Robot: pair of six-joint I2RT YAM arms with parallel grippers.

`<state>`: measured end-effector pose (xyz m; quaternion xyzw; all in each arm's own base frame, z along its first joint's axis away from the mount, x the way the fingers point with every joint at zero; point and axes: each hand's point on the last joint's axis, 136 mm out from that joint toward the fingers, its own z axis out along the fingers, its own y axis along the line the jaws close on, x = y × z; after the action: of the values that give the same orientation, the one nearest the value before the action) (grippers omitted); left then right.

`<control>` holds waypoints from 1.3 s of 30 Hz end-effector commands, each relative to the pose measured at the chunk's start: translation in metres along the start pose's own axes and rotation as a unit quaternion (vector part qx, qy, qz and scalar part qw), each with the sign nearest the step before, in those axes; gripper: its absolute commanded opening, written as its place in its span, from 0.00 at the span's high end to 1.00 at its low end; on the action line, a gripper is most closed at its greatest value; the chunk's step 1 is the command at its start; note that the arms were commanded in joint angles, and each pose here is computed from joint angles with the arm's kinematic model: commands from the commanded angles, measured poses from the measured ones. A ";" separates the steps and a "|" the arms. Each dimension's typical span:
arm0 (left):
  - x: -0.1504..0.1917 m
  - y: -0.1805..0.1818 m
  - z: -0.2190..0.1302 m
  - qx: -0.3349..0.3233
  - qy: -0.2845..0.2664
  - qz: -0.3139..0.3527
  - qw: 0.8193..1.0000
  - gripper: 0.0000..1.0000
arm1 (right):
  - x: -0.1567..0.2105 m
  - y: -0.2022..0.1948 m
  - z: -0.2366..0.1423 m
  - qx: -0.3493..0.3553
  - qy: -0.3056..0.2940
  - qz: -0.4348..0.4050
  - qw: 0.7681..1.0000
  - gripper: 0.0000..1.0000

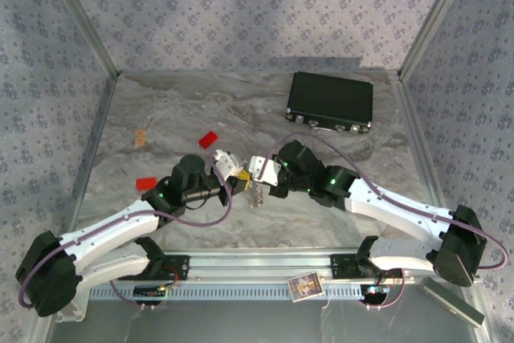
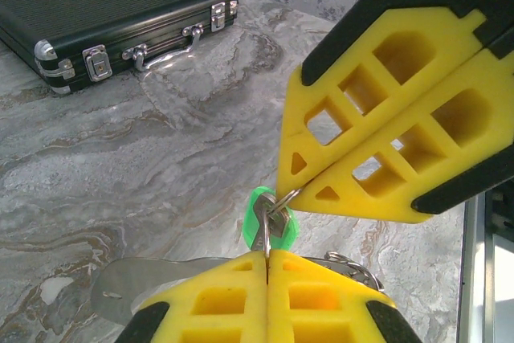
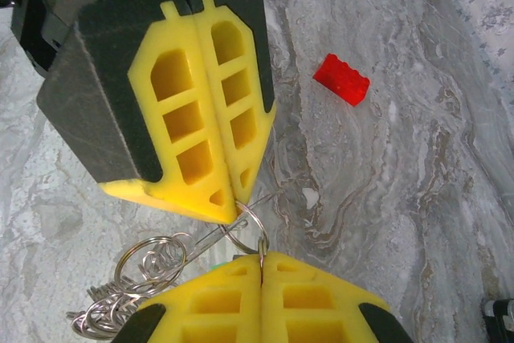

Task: Put the keys on the keyring

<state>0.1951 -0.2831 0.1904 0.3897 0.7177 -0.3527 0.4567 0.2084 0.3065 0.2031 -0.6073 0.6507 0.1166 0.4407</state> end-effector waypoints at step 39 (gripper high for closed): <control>-0.022 -0.006 0.000 0.017 -0.045 -0.068 0.997 1.00 | 0.004 -0.001 0.000 0.058 -0.037 -0.018 0.997 1.00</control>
<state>0.1967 -0.2848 0.1962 0.3310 0.7369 -0.3925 0.4398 0.2106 0.3009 0.1991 -0.5952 0.6258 0.0860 0.4967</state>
